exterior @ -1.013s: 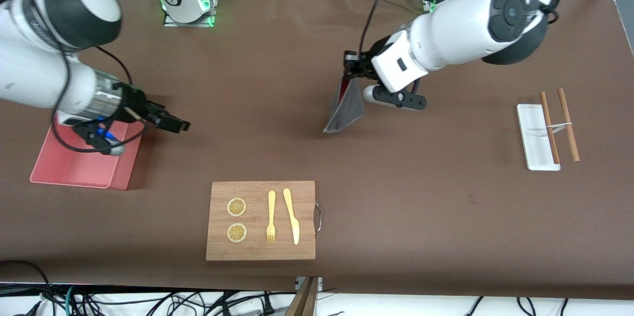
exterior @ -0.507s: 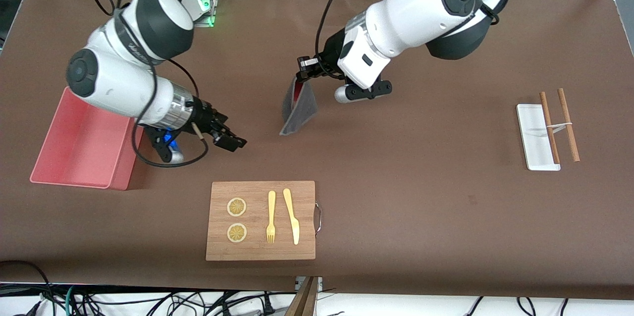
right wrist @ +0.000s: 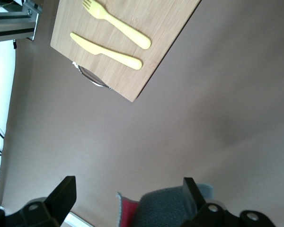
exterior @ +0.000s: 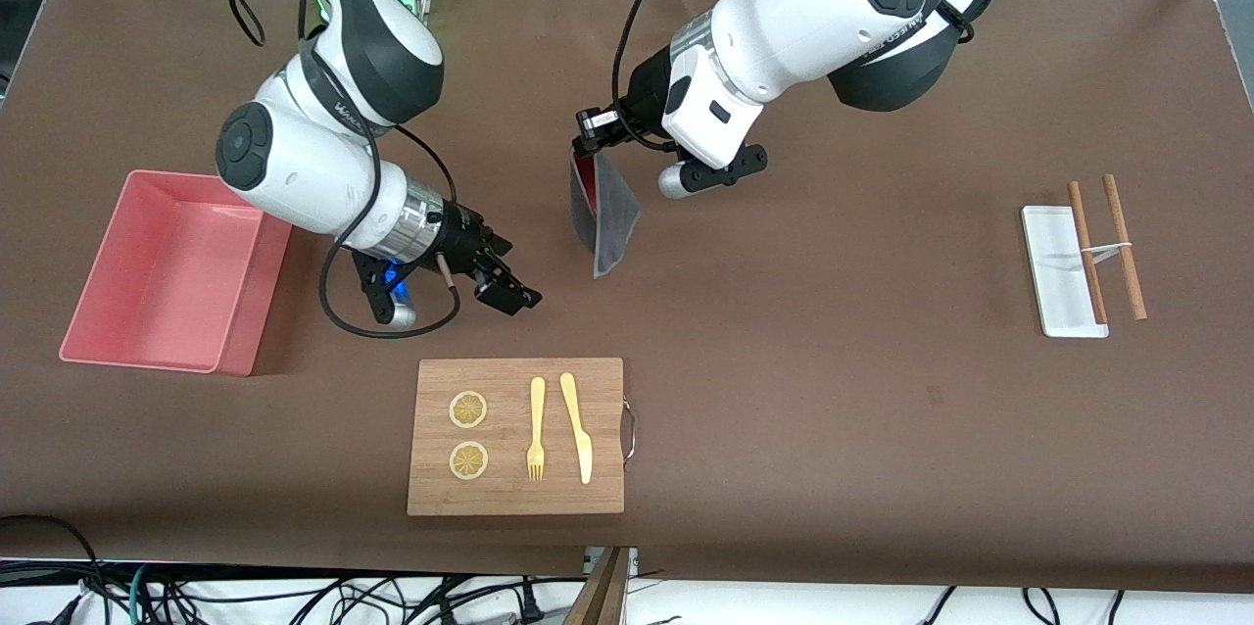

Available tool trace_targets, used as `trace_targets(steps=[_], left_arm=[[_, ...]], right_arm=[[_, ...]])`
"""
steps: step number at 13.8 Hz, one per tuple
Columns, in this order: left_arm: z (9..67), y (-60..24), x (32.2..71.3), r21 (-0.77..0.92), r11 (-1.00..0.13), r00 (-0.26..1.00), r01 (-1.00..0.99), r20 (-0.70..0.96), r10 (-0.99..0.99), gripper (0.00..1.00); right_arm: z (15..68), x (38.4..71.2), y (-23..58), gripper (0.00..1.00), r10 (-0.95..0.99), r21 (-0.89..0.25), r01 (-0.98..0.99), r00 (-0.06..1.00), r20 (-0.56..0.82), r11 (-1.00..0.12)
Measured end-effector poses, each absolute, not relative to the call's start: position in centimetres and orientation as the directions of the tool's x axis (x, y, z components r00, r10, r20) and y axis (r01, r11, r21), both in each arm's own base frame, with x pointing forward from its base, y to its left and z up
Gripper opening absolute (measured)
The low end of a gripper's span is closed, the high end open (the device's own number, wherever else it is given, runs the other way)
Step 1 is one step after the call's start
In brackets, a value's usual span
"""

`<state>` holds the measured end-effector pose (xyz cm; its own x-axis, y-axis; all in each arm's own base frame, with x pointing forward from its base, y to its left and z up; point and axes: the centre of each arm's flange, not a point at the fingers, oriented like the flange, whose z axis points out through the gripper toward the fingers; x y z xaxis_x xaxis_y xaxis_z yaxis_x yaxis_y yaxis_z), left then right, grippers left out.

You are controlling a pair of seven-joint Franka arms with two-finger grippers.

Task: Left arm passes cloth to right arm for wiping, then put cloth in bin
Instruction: 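Carry the cloth toward the middle while the right gripper approaches it, then grasp the hanging cloth with the right gripper below the left gripper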

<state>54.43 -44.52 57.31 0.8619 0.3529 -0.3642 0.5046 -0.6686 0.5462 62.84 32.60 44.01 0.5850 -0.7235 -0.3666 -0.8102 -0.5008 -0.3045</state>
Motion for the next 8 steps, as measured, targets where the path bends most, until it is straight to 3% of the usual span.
trace_targets(steps=[8], left_arm=[[57.3,-44.5,54.4,0.547,-0.668,0.862,0.505,-0.364,0.353,0.02]], right_arm=[[43.7,61.5,36.4,1.0,-0.714,-0.335,-0.804,0.592,-0.373,-0.491]])
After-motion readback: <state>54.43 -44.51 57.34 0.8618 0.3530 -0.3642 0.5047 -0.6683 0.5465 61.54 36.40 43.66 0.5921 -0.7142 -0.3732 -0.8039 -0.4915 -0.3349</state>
